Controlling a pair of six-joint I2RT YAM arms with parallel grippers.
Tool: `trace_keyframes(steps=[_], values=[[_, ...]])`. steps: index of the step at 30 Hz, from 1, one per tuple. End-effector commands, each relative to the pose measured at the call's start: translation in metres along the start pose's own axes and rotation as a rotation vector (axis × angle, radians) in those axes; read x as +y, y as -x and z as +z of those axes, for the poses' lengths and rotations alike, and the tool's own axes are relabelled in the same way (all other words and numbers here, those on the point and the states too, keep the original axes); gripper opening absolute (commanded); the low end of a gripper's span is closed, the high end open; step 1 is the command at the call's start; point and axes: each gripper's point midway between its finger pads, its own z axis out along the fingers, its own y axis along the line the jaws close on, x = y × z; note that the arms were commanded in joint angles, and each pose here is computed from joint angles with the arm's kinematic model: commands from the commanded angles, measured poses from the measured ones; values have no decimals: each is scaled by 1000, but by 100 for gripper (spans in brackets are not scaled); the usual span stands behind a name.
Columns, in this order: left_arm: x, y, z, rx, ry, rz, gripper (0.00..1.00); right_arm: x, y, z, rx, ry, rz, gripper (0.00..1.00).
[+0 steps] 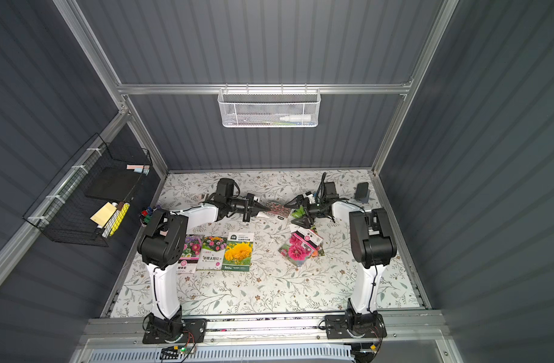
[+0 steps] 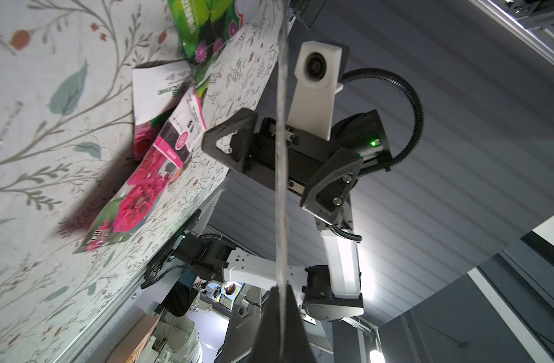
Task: Arrange the seed packets in a row
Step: Pick up the seed packet from the center of the board.
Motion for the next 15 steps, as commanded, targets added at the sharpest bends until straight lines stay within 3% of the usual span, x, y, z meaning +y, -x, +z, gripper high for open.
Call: trace_keyframes(steps=[1,4,8,10,15], values=[[-14,-13,5,57,-19,28,0,22,-7,0,31,102,-22,95],[-9,-25,11,96,-6,31,3,31,-3,0,15,145,-20,92],[-3,-34,17,128,6,25,5,40,4,3,1,161,-25,82],[-1,-35,18,132,8,21,6,45,5,5,0,169,-30,67],[3,-36,17,140,12,1,13,49,7,4,-14,167,-40,15]])
